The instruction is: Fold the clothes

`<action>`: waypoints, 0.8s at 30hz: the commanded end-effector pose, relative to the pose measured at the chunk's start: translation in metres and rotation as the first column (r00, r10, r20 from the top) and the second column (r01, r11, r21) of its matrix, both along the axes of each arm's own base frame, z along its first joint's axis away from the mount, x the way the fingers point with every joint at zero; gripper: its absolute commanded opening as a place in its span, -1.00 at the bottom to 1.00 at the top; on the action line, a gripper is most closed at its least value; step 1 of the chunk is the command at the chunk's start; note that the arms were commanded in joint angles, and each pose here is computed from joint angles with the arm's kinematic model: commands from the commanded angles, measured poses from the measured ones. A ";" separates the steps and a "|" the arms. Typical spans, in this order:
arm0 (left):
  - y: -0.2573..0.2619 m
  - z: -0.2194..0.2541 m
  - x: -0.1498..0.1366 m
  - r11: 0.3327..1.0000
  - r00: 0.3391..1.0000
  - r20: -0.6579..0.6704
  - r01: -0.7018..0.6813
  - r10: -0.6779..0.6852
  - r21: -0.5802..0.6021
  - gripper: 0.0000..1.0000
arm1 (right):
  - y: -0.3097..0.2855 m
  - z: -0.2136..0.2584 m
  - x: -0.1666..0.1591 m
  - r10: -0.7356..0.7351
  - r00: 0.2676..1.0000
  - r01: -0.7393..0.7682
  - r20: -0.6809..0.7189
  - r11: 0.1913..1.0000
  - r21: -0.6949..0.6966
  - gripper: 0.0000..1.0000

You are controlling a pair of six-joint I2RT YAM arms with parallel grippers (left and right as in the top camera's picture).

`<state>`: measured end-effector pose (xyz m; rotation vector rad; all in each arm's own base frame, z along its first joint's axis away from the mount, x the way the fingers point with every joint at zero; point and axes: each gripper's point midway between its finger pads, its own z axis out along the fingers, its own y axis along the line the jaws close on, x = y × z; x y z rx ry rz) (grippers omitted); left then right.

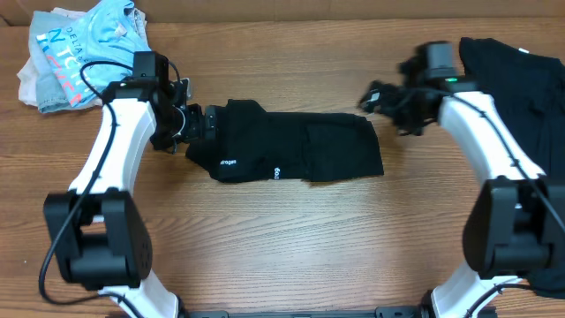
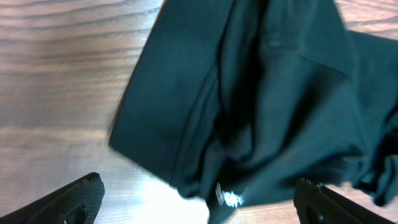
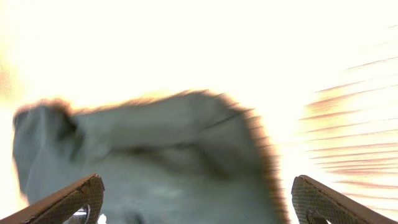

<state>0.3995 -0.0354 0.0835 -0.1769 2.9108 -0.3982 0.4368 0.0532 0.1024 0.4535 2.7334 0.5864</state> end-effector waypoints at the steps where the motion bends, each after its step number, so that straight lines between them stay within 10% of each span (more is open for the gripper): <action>1: -0.002 -0.028 0.004 0.998 0.999 -0.029 0.041 -0.043 -0.053 0.99 | -0.040 0.009 0.010 -0.091 0.996 0.091 0.026 0.996 0.000 1.00; 12: 0.003 -0.080 0.014 0.955 0.993 -0.021 0.102 -0.113 -0.278 1.00 | -0.115 0.005 -0.003 -0.261 0.965 0.261 -0.015 0.965 0.000 1.00; 24: 0.010 -0.079 0.038 0.950 0.972 0.135 0.219 -0.193 -0.224 1.00 | -0.105 0.004 -0.005 -0.240 0.970 0.240 -0.029 0.971 0.001 1.00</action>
